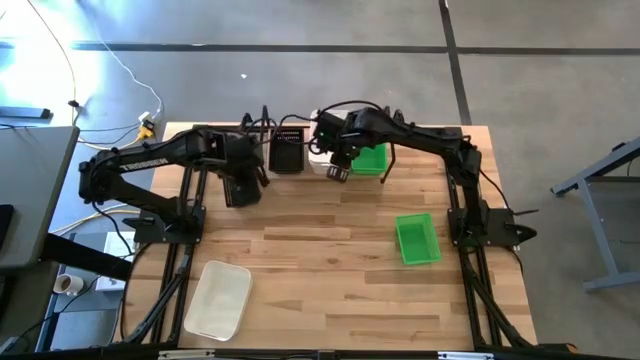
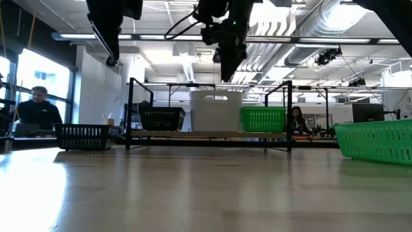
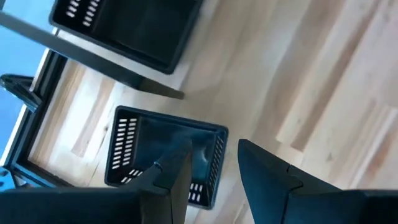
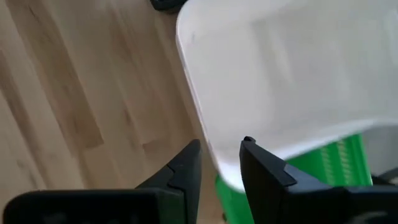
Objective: Stack baskets on shelf by color
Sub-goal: Stack the black basket on top of the other black baskets on the shelf
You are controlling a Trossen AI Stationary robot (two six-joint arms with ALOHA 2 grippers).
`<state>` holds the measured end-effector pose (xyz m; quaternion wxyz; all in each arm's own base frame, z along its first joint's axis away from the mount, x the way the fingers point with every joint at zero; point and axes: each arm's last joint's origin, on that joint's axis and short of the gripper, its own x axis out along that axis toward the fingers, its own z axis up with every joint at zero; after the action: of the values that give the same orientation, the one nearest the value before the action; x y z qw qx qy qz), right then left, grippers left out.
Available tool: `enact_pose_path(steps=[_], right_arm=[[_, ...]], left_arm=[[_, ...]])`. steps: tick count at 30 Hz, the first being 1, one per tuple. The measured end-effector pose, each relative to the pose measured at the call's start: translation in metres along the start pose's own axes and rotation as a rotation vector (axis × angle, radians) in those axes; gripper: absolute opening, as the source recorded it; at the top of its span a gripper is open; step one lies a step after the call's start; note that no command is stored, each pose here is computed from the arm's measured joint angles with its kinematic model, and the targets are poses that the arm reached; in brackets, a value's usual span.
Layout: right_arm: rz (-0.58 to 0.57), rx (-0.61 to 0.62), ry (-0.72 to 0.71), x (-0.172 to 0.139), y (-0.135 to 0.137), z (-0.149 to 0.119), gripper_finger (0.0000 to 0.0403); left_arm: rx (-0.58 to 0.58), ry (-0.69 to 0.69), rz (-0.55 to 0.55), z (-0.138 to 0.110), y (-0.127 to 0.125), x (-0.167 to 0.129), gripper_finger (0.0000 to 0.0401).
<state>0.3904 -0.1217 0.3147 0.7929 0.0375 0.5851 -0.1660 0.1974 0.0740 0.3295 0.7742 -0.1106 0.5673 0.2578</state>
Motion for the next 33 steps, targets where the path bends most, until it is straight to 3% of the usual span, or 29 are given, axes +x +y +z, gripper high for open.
enact_pose_path(steps=[6,11,22,28,33], right_arm=[[0.001,0.136,0.007,-0.040,0.014,-0.004,0.0096],[0.032,0.167,-0.038,-0.067,0.040,-0.005,0.0096],[0.048,0.225,-0.079,-0.085,0.090,-0.013,0.0096],[0.067,0.205,-0.084,-0.090,0.112,-0.018,0.0096],[0.080,0.138,-0.088,-0.094,0.126,-0.023,0.0096]], left_arm=[[0.052,-0.060,-0.080,-0.014,-0.012,-0.019,0.0119],[0.076,-0.094,-0.175,-0.030,-0.020,-0.037,0.0119],[0.098,-0.085,-0.360,-0.063,-0.040,-0.062,0.0119],[0.171,-0.126,-0.301,-0.071,-0.052,-0.062,0.0119],[0.206,-0.072,-0.213,-0.081,-0.058,-0.034,0.0119]])
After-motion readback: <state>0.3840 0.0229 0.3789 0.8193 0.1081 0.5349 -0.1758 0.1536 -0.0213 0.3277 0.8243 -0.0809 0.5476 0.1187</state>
